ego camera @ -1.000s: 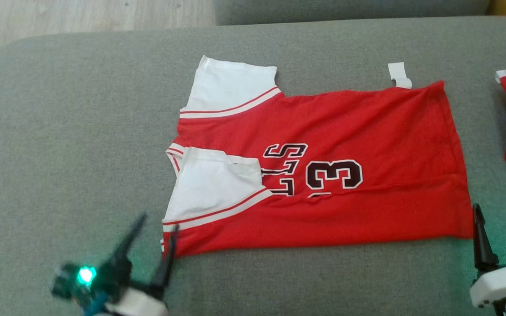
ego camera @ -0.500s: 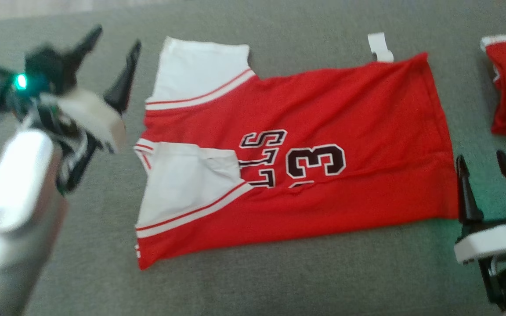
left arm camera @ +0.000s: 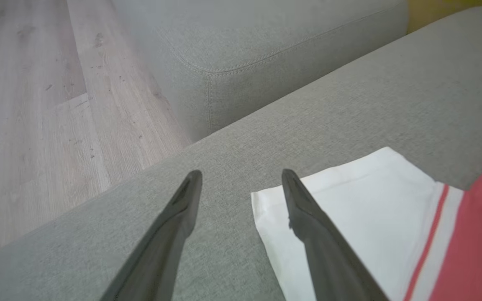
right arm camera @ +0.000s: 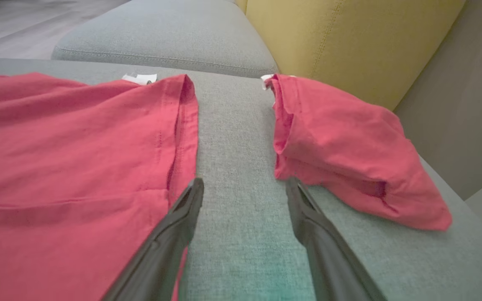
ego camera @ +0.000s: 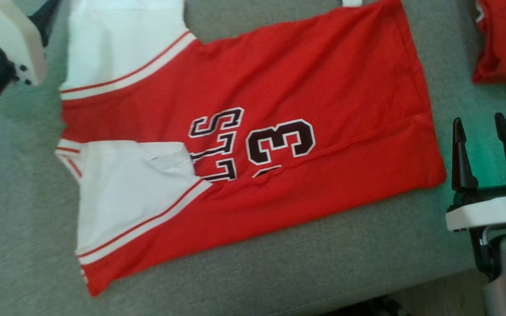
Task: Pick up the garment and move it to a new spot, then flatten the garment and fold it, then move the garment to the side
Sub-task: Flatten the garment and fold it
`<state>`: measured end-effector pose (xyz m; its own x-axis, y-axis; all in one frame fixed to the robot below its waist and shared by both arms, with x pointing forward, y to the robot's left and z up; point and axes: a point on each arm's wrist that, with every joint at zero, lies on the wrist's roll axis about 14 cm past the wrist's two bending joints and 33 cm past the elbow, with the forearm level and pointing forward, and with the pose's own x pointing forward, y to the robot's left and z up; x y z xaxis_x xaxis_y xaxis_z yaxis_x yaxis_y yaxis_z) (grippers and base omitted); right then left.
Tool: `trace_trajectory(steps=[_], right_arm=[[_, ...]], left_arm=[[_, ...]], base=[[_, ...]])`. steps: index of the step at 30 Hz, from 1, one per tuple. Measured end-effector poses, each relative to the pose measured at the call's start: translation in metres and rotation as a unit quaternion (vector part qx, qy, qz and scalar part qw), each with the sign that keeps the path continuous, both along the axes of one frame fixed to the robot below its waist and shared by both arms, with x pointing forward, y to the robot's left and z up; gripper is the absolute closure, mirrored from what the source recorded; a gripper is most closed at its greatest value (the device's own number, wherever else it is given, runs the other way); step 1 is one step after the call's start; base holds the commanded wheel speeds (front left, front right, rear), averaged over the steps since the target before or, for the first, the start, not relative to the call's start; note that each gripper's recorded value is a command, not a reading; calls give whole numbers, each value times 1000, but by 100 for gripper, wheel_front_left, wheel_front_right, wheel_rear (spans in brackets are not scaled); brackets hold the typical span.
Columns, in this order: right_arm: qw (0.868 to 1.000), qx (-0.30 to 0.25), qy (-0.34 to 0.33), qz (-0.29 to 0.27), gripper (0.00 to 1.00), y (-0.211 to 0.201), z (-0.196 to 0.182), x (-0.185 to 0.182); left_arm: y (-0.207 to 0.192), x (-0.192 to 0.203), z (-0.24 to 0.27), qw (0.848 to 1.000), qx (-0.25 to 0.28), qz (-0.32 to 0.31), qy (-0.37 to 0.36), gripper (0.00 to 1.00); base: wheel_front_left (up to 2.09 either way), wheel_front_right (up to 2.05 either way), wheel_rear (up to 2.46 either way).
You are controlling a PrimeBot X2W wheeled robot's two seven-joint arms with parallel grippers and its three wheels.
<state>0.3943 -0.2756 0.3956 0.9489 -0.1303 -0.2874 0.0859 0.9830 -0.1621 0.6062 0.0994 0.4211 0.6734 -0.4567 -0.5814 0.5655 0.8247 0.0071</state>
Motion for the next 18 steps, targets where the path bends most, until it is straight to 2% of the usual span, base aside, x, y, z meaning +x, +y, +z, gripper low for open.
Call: trace_trajectory(steps=[6, 10, 11, 12, 13, 18], right_arm=[[999, -5, 19, -26, 0, -13, -13, -11], [999, -7, 22, -36, 0, -18, -15, -14], [999, -7, 23, -38, 0, -19, -16, -15], [999, -7, 23, -39, 0, -20, -16, -14], [999, -7, 23, -39, 0, -20, -16, -14], [999, -8, 18, -40, 0, -21, -14, -12]], left_arm=[[-13, 3, -41, 998, 9, -17, 60, 0], [-7, 1, -60, 996, 17, -15, 87, 0], [-4, 1, -62, 996, 20, -14, 91, 22], [-3, 0, -65, 995, 23, -16, 94, 72], [-3, 0, -65, 995, 23, -16, 94, 100], [-5, -1, -65, 996, 14, -22, 89, 100]], base=[[0, 0, 0], [0, 0, 0], [0, 0, 0], [0, 0, 0], [0, 0, 0], [0, 0, 0]])
